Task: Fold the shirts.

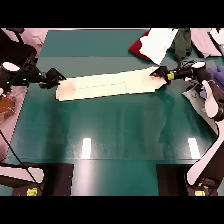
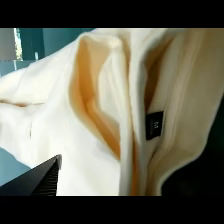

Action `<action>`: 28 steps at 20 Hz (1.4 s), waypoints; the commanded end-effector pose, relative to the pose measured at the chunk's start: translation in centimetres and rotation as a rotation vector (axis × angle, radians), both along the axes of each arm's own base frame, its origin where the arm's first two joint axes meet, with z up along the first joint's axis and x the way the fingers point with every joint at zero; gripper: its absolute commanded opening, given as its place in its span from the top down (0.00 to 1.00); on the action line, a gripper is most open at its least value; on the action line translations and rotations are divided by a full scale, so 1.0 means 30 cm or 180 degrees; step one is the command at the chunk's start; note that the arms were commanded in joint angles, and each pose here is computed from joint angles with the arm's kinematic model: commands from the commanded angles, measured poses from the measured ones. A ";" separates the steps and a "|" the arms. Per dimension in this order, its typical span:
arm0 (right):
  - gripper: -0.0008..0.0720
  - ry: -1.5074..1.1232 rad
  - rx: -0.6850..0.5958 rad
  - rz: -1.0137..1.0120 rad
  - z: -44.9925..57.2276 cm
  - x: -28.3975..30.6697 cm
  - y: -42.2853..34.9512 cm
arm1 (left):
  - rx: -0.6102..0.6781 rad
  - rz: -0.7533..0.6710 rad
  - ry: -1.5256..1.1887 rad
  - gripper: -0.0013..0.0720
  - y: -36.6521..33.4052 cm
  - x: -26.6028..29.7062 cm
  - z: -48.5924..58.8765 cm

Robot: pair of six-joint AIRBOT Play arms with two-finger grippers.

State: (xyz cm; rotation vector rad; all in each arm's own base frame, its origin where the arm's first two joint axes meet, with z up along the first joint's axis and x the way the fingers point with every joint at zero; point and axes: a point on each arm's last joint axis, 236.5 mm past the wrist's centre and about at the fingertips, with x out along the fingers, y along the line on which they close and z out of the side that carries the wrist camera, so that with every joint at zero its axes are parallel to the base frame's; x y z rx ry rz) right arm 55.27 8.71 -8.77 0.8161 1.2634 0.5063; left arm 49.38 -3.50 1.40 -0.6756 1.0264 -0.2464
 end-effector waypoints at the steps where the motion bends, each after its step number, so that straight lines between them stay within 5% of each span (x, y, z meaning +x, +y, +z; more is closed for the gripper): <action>1: 0.26 -0.0050 -0.0088 -0.0043 -0.014 0.024 0.036 | -0.0032 -0.0123 0.0018 0.24 -0.056 -0.011 0.002; 5: 0.96 -0.0063 -0.0010 0.0343 0.055 -0.028 0.081 | 0.0066 -0.0508 -0.0178 0.24 -0.297 -0.004 0.008; 9: 0.96 0.0478 -0.0141 0.1251 0.158 -0.278 0.084 | 0.0201 -0.0667 -0.0682 0.24 -0.550 0.037 0.059; 22: 0.96 0.0340 -0.0392 0.0501 0.396 -0.578 -0.181 | 0.0115 -0.1741 -0.0644 0.24 -1.180 -0.298 -0.084; 23: 0.96 0.0290 -0.0496 0.0402 0.391 -0.593 -0.212 | 0.0076 -0.1782 -0.0669 0.30 -1.233 -0.330 -0.086; 24: 0.96 0.0243 -0.0616 0.0335 0.380 -0.605 -0.232 | 0.0059 -0.1809 -0.0729 0.52 -1.282 -0.355 -0.086; 27: 0.96 0.0062 -0.0873 0.0169 0.353 -0.636 -0.252 | 0.0038 -0.1814 -0.0972 0.95 -1.377 -0.393 -0.055; 28: 0.96 0.0040 -0.0891 0.0148 0.345 -0.651 -0.248 | 0.0015 -0.1778 -0.1017 0.95 -1.391 -0.393 -0.045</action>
